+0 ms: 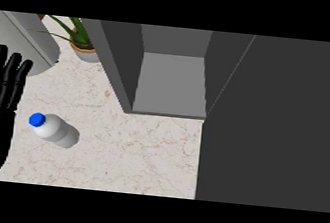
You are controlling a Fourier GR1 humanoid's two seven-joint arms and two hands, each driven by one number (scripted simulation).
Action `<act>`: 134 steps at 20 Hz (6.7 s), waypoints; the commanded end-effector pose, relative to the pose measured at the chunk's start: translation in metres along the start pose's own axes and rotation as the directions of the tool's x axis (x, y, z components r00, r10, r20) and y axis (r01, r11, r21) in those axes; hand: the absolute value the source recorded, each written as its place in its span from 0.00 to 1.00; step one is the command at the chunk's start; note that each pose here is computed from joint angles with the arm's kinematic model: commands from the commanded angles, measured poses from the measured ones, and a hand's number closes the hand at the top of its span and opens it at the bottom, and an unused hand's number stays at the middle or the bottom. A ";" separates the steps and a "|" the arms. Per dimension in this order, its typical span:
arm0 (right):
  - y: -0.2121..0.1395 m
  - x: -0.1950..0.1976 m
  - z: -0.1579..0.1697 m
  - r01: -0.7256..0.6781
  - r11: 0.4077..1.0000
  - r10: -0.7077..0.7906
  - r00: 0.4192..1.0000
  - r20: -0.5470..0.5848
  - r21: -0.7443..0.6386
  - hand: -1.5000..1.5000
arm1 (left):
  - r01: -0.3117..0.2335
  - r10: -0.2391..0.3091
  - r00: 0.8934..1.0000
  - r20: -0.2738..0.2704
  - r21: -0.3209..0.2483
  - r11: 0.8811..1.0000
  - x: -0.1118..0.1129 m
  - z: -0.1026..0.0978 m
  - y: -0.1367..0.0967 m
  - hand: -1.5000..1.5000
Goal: Pick up the bottled water, place it into the cabinet and close the cabinet
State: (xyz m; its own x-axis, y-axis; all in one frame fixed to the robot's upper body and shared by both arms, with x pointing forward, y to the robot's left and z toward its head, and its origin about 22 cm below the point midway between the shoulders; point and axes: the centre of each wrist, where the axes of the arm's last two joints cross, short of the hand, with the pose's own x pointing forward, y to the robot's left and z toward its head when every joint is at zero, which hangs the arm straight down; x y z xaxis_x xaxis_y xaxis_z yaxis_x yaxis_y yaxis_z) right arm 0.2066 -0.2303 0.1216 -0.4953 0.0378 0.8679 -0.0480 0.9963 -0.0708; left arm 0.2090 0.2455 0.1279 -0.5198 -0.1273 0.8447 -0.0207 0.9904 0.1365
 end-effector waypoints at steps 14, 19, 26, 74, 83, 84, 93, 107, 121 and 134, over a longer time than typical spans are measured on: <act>-0.016 0.061 0.076 0.120 0.988 -0.100 0.978 -0.186 0.099 0.00 | -0.228 0.283 0.942 -0.182 0.274 0.934 0.038 0.066 0.028 0.00; -0.013 0.067 0.086 0.120 0.988 -0.100 0.977 -0.186 0.096 0.00 | -0.233 0.292 0.936 -0.195 0.274 0.933 0.059 0.075 0.040 0.00; -0.019 0.092 0.099 0.109 0.989 -0.089 0.979 -0.185 0.098 0.00 | -0.218 0.278 0.938 -0.207 0.272 0.937 0.085 0.107 0.042 0.00; -0.039 0.111 0.163 0.106 0.982 -0.076 0.978 -0.192 0.154 0.00 | -0.148 0.333 0.850 -0.408 0.422 0.895 -0.189 0.127 0.078 0.00; -0.042 0.108 0.174 0.105 0.985 -0.079 0.980 -0.182 0.138 0.00 | -0.093 0.303 0.854 -0.423 0.449 0.889 -0.226 0.131 0.076 0.00; -0.034 0.116 0.172 0.110 0.986 -0.087 0.981 -0.174 0.128 0.00 | -0.093 0.299 0.859 -0.416 0.447 0.890 -0.228 0.146 0.061 0.00; -0.046 0.113 0.174 0.079 0.985 -0.051 0.982 -0.182 0.153 0.00 | -0.272 0.450 0.824 -0.344 0.455 0.848 -0.244 0.146 0.060 0.00; -0.048 0.115 0.174 0.075 0.982 -0.043 0.983 -0.177 0.176 0.00 | -0.385 0.530 0.819 -0.221 0.474 0.792 -0.255 0.119 0.055 1.00; -0.045 0.113 0.174 0.088 0.983 -0.059 0.983 -0.176 0.162 0.00 | -0.445 0.501 0.847 -0.175 0.279 0.851 -0.248 0.077 -0.038 1.00; -0.052 0.102 0.175 0.071 0.987 -0.046 0.984 -0.170 0.145 0.00 | -0.506 0.515 0.841 -0.169 0.094 0.857 -0.178 0.037 -0.094 1.00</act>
State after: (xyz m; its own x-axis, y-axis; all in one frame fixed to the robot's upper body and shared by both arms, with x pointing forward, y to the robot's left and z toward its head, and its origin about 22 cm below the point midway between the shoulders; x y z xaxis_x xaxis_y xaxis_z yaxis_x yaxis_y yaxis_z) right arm 0.0015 -0.2952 0.0992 -0.2762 0.0141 0.9610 -0.1919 0.9790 -0.0695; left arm 0.2748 0.2021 -0.0789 -0.2982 0.3794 0.8758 0.1077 0.9251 -0.3641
